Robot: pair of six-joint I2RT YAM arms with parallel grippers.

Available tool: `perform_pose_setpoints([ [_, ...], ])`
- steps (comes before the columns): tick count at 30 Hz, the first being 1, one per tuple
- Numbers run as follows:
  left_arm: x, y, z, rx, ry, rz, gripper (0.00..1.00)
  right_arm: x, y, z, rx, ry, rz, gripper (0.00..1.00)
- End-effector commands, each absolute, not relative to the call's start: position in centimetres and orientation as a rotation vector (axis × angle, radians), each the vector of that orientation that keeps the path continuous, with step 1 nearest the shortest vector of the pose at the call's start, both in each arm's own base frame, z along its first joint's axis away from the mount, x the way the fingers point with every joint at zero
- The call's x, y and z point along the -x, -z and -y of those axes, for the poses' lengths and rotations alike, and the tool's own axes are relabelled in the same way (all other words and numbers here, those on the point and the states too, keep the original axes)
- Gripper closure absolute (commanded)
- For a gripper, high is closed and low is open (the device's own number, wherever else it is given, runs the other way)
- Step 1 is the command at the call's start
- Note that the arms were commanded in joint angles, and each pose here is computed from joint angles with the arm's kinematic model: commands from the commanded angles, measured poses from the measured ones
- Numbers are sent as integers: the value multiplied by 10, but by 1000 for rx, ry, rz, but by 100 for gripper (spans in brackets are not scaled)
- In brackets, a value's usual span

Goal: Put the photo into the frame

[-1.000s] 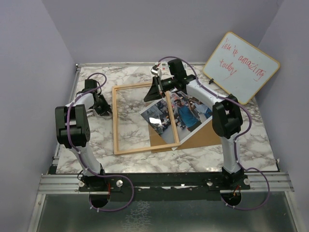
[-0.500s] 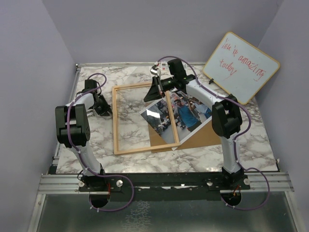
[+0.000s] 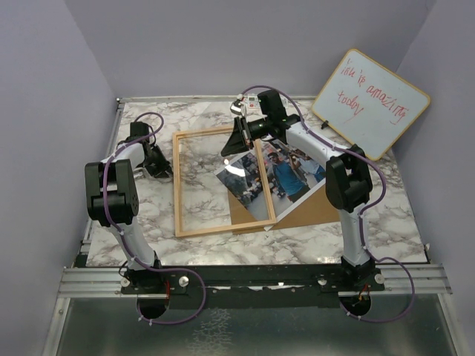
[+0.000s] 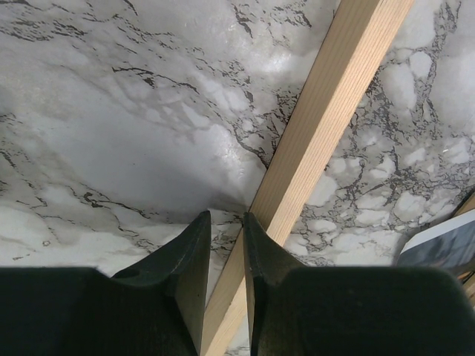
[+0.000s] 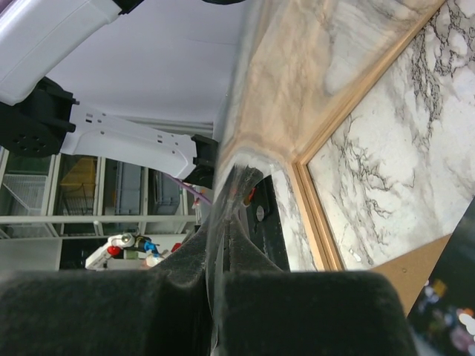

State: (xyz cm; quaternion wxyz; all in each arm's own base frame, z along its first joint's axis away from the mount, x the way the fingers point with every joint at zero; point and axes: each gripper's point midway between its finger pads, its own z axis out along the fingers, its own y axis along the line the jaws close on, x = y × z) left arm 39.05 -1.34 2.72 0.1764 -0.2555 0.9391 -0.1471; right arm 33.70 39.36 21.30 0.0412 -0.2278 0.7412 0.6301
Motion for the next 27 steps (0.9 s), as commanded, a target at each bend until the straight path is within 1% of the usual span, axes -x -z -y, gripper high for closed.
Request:
perform_pose_setpoints([
  [1, -388, -16, 17, 723, 442, -2685, 74, -334, -227, -400, 792, -1969, -2185, 99],
  [9, -388, -16, 16, 721, 432, -2686, 74, -342, -231, -405, 812, -1967, -2155, 99],
  [27, -388, -14, 16, 722, 429, -2690, 74, -336, -225, -410, 841, -1996, -2153, 99],
])
